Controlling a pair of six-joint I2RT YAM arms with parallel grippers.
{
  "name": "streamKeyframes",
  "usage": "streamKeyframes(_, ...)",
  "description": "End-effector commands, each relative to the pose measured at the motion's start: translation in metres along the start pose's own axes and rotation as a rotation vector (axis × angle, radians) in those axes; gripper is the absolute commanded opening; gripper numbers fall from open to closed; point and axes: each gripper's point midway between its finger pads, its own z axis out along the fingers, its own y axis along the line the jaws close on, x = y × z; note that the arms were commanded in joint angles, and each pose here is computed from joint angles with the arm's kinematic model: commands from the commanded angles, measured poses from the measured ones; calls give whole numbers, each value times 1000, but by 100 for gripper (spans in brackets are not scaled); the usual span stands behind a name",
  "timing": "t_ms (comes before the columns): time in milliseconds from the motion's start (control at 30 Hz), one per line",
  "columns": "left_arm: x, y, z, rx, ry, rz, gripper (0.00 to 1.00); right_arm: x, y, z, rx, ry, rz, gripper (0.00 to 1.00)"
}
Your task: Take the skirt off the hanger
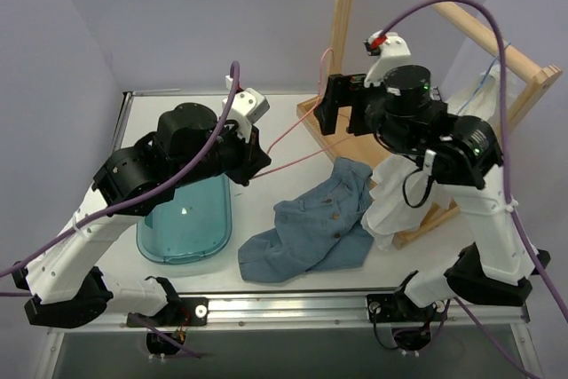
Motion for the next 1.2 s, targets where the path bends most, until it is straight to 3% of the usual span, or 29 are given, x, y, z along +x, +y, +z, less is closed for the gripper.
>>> streamKeyframes(0, -36, -10, -1, 67, -111, 20, 2, -37, -3, -74, -86, -145, 107, 100)
streamKeyframes(100, -50, -19, 13, 110, -133, 33, 2, -71, -8, -134, -172, -325, 202, 98)
streamKeyframes(167, -55, -23, 28, 129, -130, 43, 2, -87, -3, -157, -255, -429, 235, 58)
streamKeyframes(200, -61, -25, 34, 134, -138, 49, 2, -95, -11, -187, -284, -502, 265, 23)
streamKeyframes(233, -74, -28, 32, 142, -173, 61, 2, -98, -16, -195, -275, -531, 289, 0)
streamKeyframes(533, -126, -47, 100, 209, -278, 112, 2, -88, -42, -232, -236, -570, 322, 0)
streamKeyframes(600, -149, -57, 103, 252, -354, 135, 2, -87, -45, -236, -236, -575, 333, 0)
streamKeyframes(733, -152, -64, 152, 282, -373, 153, 2, -87, -46, -241, -244, -581, 355, 0)
streamKeyframes(800, -166, -69, 149, 299, -415, 163, 2, -87, -42, -241, -263, -576, 350, 0)
streamKeyframes(1033, -142, -55, 189, 284, -323, 125, 2, -87, -39, -238, -265, -563, 351, 0)
streamKeyframes(1067, -136, -53, 192, 275, -298, 118, 8, -85, -39, -234, -262, -553, 352, 0)
streamKeyframes(1100, -129, -49, 192, 256, -270, 111, 24, -85, -37, -230, -263, -548, 350, 0)
streamKeyframes(1133, -118, -44, 190, 233, -233, 103, 57, -83, -36, -225, -257, -535, 346, 0)
streamKeyframes(1167, -110, -41, 188, 212, -214, 99, 65, -82, -36, -214, -229, -516, 343, 0)
